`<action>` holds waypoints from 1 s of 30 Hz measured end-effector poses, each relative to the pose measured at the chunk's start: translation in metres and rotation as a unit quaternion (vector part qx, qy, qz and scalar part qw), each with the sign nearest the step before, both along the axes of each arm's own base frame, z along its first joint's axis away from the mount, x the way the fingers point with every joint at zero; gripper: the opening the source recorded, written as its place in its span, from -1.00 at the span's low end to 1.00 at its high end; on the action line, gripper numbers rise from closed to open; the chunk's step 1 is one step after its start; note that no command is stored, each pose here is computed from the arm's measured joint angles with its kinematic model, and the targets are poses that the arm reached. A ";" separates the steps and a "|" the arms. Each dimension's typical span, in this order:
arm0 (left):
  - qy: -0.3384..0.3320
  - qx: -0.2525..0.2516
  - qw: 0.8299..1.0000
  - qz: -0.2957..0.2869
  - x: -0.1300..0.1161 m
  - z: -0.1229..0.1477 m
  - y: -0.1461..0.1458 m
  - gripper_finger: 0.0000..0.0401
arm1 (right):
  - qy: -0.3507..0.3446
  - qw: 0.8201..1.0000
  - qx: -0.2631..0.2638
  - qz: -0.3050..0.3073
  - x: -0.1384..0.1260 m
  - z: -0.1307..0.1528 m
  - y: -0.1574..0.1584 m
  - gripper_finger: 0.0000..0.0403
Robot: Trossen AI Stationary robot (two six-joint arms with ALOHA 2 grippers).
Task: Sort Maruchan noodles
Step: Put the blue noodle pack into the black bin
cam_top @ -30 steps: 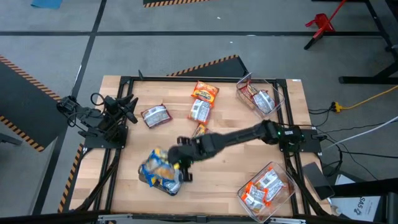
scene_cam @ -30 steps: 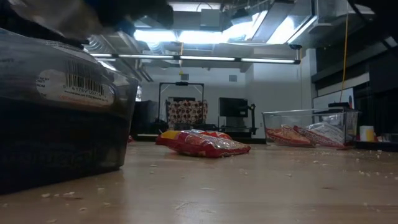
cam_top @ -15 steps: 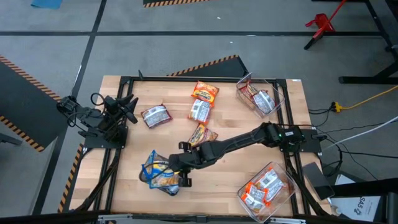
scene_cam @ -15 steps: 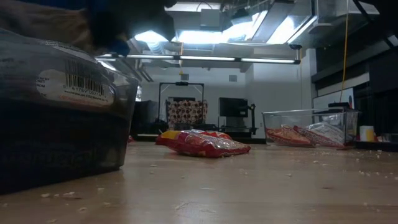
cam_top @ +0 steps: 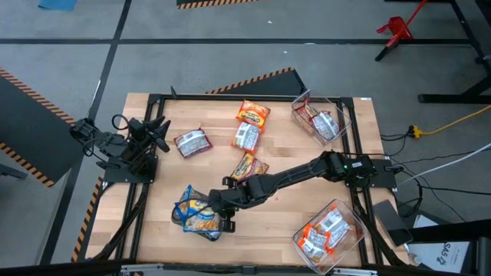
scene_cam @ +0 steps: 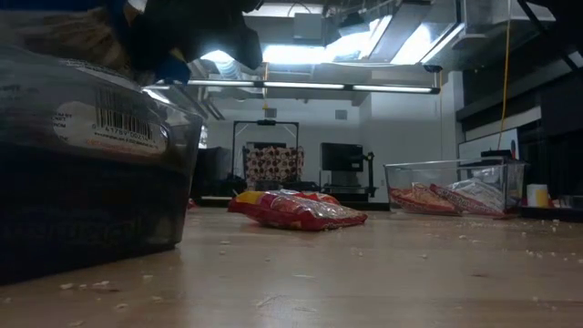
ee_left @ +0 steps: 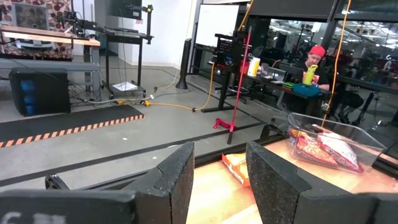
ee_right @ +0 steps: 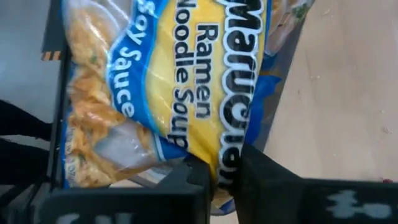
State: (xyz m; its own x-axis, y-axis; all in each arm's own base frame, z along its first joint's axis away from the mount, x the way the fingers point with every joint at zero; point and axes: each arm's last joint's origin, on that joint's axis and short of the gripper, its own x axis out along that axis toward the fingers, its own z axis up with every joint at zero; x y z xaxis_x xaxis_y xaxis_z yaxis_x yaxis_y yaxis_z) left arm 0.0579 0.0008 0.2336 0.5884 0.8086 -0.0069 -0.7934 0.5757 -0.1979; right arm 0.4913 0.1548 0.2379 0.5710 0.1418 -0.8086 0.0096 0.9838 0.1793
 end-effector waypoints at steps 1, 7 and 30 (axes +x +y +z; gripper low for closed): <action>0.000 0.000 1.000 0.000 0.000 0.000 0.000 -0.30 | 0.001 1.000 0.003 0.001 0.000 0.000 0.000 -0.79; 0.000 0.000 1.000 0.000 0.000 0.000 0.000 -0.30 | 0.003 1.000 0.011 0.003 0.000 0.000 0.001 -0.53; -0.001 -0.001 1.000 -0.010 0.000 0.000 0.000 -0.30 | -0.202 0.975 0.026 0.084 0.008 0.051 0.022 -0.40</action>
State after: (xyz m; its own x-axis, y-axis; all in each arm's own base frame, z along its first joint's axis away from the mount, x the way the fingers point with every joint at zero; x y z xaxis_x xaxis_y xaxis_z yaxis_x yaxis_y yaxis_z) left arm 0.0584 0.0005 0.2338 0.6038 0.7971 -0.0075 -0.7818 0.5903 -0.2007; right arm 0.4998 0.1771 0.2892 0.8068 0.2951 -0.5119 -0.2323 0.9550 0.1844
